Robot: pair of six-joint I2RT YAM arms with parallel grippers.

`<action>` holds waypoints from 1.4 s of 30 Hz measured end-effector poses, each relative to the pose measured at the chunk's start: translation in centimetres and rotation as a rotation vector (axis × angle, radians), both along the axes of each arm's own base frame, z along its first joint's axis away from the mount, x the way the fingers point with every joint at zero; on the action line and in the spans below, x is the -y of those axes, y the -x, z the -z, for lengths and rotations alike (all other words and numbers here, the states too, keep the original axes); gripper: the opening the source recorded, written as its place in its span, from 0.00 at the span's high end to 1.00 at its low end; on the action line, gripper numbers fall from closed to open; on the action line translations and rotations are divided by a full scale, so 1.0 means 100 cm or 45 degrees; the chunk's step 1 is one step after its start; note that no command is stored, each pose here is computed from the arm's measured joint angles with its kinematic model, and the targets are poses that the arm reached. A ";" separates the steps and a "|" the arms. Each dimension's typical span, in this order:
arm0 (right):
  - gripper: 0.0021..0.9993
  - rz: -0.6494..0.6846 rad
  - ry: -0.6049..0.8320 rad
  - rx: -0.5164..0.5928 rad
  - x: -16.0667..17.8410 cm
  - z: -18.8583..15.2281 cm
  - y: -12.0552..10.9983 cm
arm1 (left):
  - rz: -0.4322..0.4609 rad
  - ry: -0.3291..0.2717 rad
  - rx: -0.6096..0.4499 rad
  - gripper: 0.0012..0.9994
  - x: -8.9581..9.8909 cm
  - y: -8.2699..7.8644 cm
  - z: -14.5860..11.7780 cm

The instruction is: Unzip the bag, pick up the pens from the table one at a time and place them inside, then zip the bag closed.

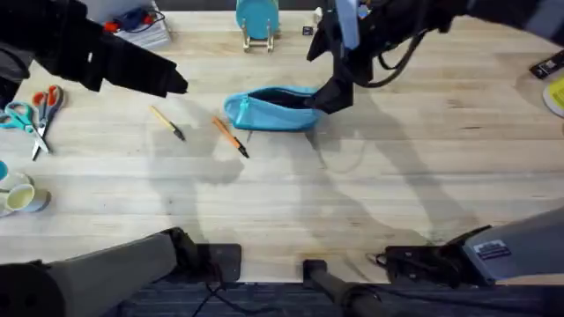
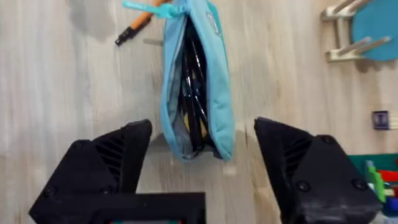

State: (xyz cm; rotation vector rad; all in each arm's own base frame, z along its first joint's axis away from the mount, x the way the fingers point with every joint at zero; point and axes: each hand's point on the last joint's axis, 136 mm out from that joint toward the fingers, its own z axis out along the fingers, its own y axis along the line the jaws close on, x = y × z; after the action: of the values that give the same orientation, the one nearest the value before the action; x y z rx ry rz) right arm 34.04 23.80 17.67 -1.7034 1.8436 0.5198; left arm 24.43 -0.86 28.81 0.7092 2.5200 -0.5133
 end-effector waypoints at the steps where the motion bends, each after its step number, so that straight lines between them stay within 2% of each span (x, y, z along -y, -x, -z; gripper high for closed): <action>1: 0.00 0.000 -0.004 0.009 0.001 -0.005 0.002 | 0.000 0.000 0.001 0.00 0.000 0.000 0.000; 7: 0.00 0.000 -0.017 0.042 0.007 -0.030 0.017 | 0.000 0.000 0.000 0.00 0.000 0.000 0.000; 16: 0.00 0.000 -0.071 0.172 0.013 -0.072 0.032 | 0.000 0.000 0.000 0.00 0.000 0.000 0.000; 25: 0.00 0.006 -0.065 0.164 0.021 -0.082 0.048 | -0.001 0.000 0.000 0.01 0.000 0.000 0.000; 28: 0.00 0.066 -0.040 0.155 0.027 -0.084 0.048 | -0.007 0.003 -0.004 0.00 0.000 0.000 0.000; 31: 0.00 0.197 0.010 0.109 0.040 -0.083 0.050 | -0.030 0.012 -0.017 0.00 0.000 0.000 0.000; 34: 0.00 0.312 0.072 0.009 0.054 -0.077 0.062 | -0.047 0.019 -0.027 0.00 0.000 0.000 0.000; 42: 0.00 0.440 0.146 -0.143 0.068 -0.066 0.077 | -0.060 0.025 -0.034 0.00 0.000 0.000 0.000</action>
State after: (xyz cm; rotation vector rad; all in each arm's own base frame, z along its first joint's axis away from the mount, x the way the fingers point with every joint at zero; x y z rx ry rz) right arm 26.29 17.00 24.23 -1.4035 2.2277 0.3787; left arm 24.43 -0.86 28.81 0.6377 2.5468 -0.5333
